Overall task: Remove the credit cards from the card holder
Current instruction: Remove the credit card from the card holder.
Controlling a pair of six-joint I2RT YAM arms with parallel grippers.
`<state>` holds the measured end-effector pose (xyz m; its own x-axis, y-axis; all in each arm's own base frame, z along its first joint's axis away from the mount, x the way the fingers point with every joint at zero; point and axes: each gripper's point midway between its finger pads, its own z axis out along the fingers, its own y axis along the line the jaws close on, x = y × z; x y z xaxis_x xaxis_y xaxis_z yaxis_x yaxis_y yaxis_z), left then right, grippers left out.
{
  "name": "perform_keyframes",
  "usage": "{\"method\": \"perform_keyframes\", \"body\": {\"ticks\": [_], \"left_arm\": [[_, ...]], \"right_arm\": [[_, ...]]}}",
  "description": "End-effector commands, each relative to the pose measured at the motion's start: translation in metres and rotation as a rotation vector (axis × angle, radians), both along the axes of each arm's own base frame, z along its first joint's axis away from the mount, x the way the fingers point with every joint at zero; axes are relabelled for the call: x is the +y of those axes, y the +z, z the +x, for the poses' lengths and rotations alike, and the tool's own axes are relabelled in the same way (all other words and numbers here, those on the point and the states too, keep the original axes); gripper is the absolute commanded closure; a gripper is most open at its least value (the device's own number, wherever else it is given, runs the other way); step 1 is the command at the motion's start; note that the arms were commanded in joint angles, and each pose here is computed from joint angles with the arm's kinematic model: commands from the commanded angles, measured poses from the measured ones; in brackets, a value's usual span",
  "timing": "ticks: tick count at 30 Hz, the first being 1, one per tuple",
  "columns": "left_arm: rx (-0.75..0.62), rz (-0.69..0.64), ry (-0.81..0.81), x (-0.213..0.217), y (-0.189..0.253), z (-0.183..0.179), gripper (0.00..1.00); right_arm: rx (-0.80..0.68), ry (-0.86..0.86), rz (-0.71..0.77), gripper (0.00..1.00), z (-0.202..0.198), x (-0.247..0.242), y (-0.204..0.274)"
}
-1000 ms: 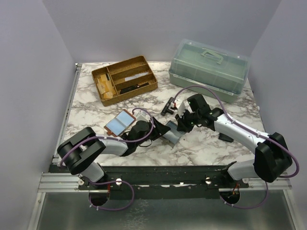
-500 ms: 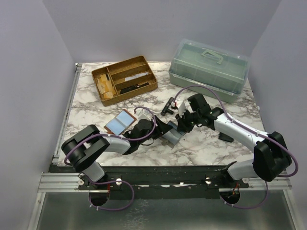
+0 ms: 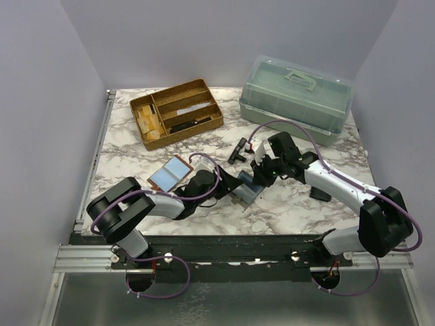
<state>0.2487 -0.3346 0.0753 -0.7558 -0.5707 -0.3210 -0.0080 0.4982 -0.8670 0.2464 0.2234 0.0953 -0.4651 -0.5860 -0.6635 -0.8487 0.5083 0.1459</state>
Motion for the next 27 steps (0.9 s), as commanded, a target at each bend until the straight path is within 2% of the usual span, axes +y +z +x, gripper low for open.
{"method": "perform_keyframes", "body": {"ticks": [1, 10, 15, 20, 27], "left_arm": [[0.015, 0.054, 0.031, 0.019, -0.010, -0.007, 0.45], [-0.024, 0.052, -0.013, 0.025, -0.001, -0.018, 0.43], [-0.102, 0.005, -0.053, 0.025, 0.028, -0.023, 0.42], [-0.153, -0.033, -0.021, 0.038, 0.046, -0.026, 0.42], [-0.225, -0.023, -0.097, 0.035, 0.052, -0.035, 0.41]], "right_arm": [[-0.027, -0.011, 0.052, 1.00, 0.005, 0.003, 0.012], [-0.020, -0.022, 0.111, 1.00, 0.006, -0.002, 0.022], [-0.030, -0.027, 0.135, 1.00, 0.006, -0.006, 0.027], [-0.035, -0.029, 0.155, 1.00, 0.006, -0.008, 0.032], [-0.007, -0.034, 0.265, 1.00, 0.006, -0.014, 0.052]]}}
